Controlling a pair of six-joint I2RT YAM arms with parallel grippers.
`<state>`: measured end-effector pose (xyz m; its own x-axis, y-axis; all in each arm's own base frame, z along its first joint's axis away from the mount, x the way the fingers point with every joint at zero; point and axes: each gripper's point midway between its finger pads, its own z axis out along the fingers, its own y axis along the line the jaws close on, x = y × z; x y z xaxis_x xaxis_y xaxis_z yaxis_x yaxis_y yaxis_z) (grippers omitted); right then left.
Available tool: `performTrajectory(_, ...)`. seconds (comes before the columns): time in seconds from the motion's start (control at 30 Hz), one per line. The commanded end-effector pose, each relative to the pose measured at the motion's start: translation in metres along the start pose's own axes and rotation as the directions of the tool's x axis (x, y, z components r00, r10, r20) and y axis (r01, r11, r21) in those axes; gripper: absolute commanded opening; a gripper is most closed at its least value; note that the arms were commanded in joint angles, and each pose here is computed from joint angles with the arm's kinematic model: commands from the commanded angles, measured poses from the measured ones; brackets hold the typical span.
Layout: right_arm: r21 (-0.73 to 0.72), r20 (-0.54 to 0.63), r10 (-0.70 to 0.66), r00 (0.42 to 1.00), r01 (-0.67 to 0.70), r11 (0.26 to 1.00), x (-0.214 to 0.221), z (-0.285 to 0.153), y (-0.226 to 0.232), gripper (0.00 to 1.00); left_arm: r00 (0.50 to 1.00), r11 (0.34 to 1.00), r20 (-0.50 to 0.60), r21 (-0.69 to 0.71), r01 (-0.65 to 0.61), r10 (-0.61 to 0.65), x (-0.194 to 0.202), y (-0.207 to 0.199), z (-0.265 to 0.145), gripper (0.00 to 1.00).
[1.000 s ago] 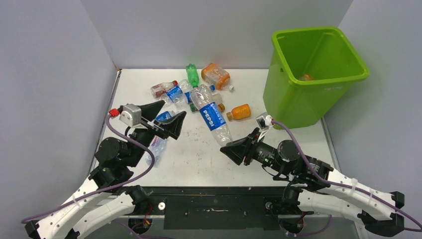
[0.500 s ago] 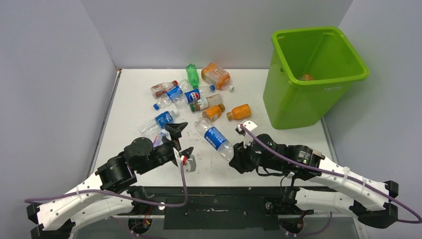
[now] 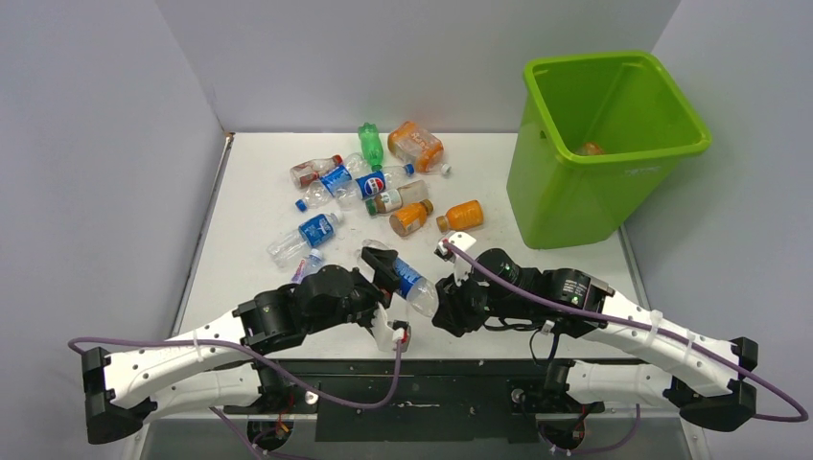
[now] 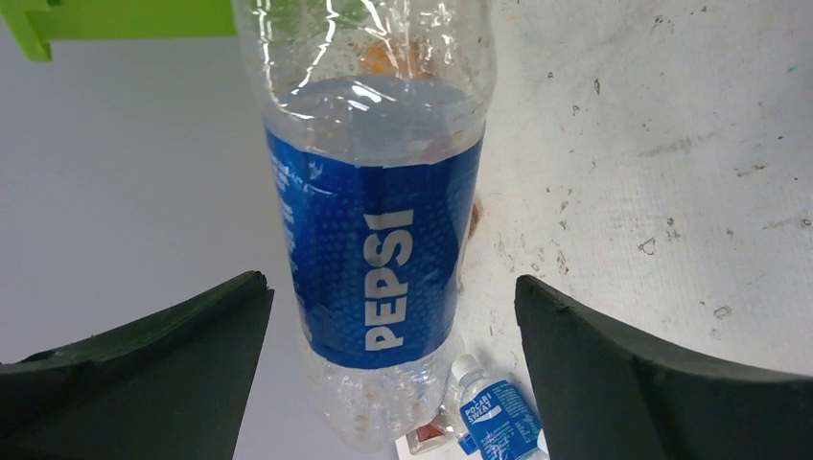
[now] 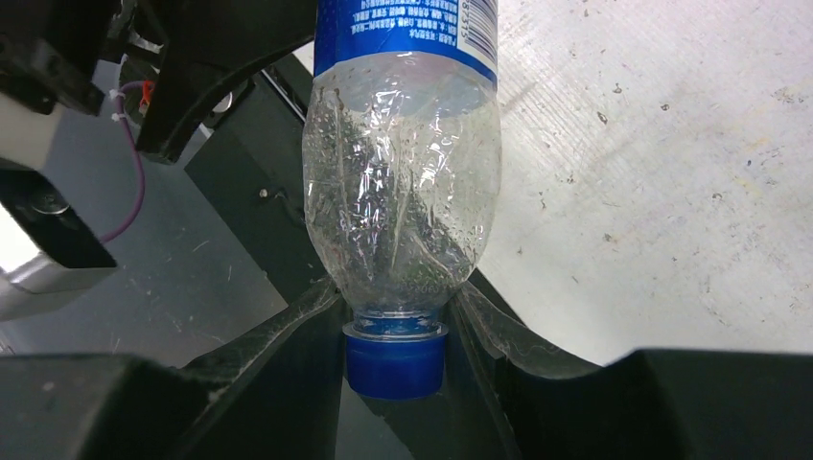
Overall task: Put the plastic bottles in the bin
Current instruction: Pick up the plastic bottle at the center of the board.
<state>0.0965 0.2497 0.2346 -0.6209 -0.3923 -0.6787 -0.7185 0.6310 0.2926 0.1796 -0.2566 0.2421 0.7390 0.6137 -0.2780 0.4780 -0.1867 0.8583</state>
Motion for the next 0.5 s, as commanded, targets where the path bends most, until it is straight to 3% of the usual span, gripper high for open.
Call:
performTrajectory(0.0, -0.051, 0.041, -0.031, 0.999, 0.033, 0.998, -0.014, -0.010, 0.011, 0.05, 0.999, 1.000, 0.037, -0.025, -0.013, 0.014, -0.010, 0.010, 0.008, 1.00)
performTrajectory(0.1, -0.069, 0.048, -0.031, 0.998, 0.035, 0.997, -0.015, -0.011, 0.014, 0.05, 0.999, 1.000, 0.035, -0.026, 0.001, 0.000, -0.011, 0.010, 0.013, 0.84)
performTrajectory(0.27, -0.092, 0.066, -0.031, 0.997, 0.037, 0.995, -0.018, -0.014, 0.018, 0.05, 0.986, 0.990, 0.111, -0.053, 0.134, -0.127, -0.027, 0.020, 0.017, 0.52)
performTrajectory(0.37, -0.114, 0.083, -0.031, 0.996, 0.041, 0.993, -0.024, -0.018, 0.024, 0.05, 0.980, 0.986, 0.132, -0.054, 0.159, -0.151, -0.030, 0.018, 0.021, 0.39)
performTrajectory(0.4, -0.118, 0.093, -0.029, 0.995, 0.040, 0.992, -0.027, -0.020, 0.025, 0.15, 0.977, 0.984, 0.135, -0.054, 0.171, -0.162, -0.030, 0.017, 0.021, 0.36)
performTrajectory(0.47, -0.129, 0.124, -0.027, 0.992, 0.043, 0.991, -0.036, -0.027, 0.029, 0.59, 0.969, 0.976, 0.148, -0.062, 0.208, -0.197, -0.031, 0.017, 0.022, 0.34)
